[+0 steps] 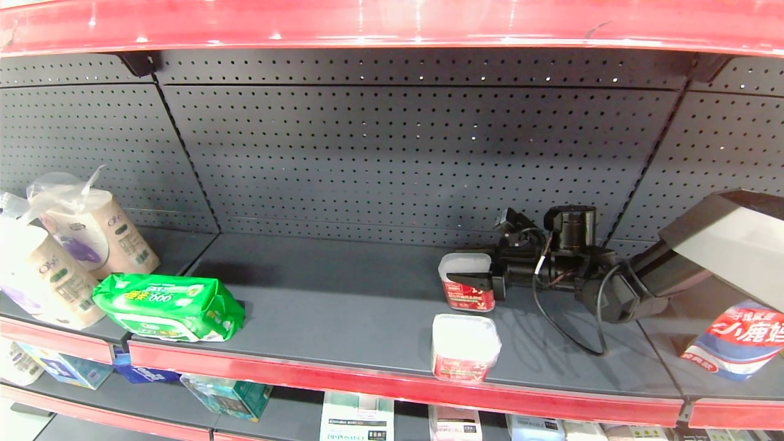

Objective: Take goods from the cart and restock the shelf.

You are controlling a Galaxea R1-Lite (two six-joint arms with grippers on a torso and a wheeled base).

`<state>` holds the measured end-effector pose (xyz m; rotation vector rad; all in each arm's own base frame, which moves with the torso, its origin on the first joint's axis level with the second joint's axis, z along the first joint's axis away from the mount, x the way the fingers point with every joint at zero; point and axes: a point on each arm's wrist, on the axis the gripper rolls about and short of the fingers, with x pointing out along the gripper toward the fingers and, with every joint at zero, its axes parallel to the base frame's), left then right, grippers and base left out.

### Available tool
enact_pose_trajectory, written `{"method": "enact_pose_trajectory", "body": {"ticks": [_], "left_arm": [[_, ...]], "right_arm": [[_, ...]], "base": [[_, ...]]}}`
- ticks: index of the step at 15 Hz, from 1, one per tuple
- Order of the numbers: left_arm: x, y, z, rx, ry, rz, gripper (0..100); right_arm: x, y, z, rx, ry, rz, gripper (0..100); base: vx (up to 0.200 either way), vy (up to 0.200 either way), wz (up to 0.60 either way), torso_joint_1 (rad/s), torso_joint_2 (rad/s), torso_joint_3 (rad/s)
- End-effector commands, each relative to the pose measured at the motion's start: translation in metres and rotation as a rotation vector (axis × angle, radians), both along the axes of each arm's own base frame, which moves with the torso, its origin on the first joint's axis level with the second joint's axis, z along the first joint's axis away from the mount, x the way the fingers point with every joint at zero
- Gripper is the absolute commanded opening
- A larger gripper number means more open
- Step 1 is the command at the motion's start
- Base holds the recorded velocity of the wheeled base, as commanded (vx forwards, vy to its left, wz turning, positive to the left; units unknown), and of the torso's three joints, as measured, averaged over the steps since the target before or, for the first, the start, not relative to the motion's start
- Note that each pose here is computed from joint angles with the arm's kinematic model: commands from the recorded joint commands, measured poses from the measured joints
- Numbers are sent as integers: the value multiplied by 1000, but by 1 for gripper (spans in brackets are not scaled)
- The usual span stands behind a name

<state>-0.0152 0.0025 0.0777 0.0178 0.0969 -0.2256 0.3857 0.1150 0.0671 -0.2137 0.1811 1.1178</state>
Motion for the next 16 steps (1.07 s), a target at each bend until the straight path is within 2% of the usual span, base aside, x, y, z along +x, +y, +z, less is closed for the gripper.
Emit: {"method": "enact_pose_trajectory", "body": {"ticks": [1, 7, 16], "left_arm": [[0, 0, 0, 0, 2, 0, 100], [0, 0, 0, 0, 2, 0, 100], [0, 0, 0, 0, 0, 0, 100]], "right_arm": [[0, -2, -3, -2, 8, -2, 0], [-1, -9, -4, 4, -13, 55, 0], [-1, -13, -7, 6, -13, 67, 0]], "base": [[0, 0, 0, 0, 0, 0], [0, 0, 0, 0, 0, 0], [0, 0, 0, 0, 0, 0]]}}
